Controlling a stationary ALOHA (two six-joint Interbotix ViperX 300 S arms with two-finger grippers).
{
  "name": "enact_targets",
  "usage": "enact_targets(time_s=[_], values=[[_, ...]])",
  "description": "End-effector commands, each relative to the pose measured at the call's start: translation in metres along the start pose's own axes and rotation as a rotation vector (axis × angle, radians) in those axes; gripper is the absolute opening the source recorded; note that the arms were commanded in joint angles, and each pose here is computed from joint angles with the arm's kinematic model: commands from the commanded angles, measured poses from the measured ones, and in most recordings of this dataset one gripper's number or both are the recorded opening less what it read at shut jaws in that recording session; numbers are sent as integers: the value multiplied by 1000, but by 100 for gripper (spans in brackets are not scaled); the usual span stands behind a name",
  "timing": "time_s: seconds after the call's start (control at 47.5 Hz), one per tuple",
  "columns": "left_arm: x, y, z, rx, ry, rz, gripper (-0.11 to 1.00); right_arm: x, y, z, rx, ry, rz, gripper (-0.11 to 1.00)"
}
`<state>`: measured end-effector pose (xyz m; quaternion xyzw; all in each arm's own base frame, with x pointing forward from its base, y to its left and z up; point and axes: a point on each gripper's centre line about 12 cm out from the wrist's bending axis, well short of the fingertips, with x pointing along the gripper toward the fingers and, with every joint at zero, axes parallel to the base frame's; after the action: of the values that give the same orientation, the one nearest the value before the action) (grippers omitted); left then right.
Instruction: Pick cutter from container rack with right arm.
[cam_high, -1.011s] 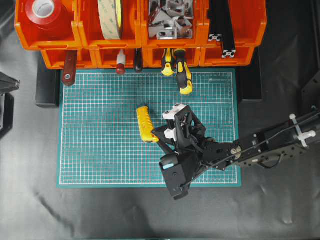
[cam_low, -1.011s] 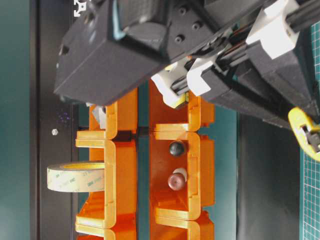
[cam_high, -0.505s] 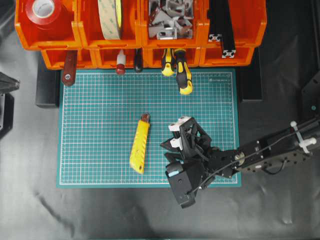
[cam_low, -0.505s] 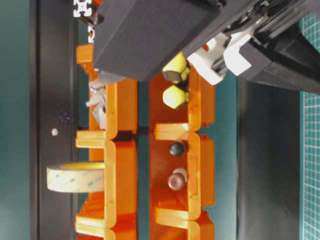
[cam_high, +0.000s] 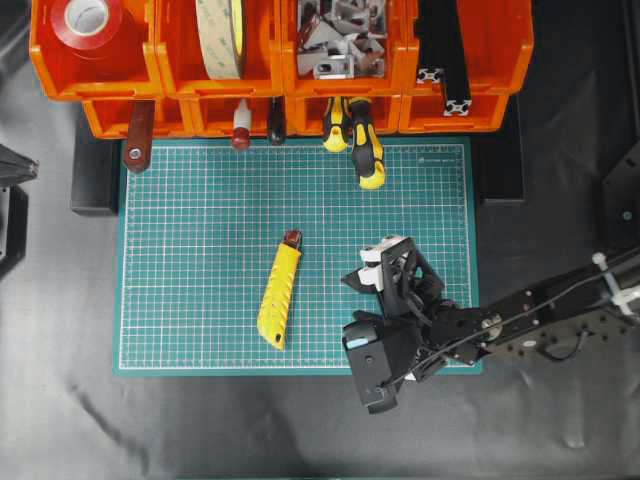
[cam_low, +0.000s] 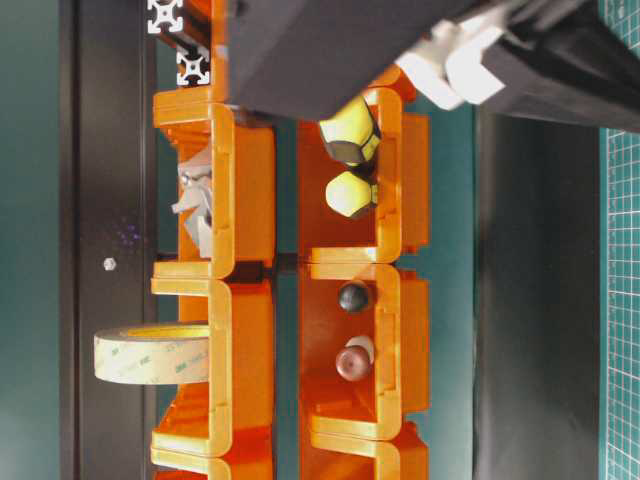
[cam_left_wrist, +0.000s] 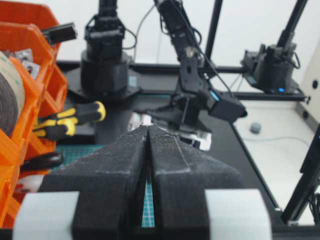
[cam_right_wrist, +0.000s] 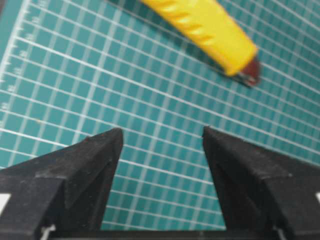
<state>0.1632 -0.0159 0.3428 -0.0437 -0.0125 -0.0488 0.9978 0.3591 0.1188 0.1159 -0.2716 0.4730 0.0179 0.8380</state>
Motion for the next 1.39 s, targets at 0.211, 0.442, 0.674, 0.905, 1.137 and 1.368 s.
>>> enact_targets(time_s=[0.211,0.442,0.674,0.905,1.137,1.368], values=[[2,-1,8,0,-11,-2,0,-40,-24,2,78,-38,-59,63],[-1,0,4,0,41,5,0,-75,-40,-17,254,-87,-74,63],[-4,0,7,0,33,4,0,-109,-52,-28,399,-177,-58,62],[-7,-1,11,1,23,4,0,-134,-64,-40,455,-250,-46,62],[-9,-1,10,1,42,7,0,-151,-72,-49,487,-306,-36,62],[-9,0,8,1,46,7,0,-161,-75,-57,505,-342,-21,62]])
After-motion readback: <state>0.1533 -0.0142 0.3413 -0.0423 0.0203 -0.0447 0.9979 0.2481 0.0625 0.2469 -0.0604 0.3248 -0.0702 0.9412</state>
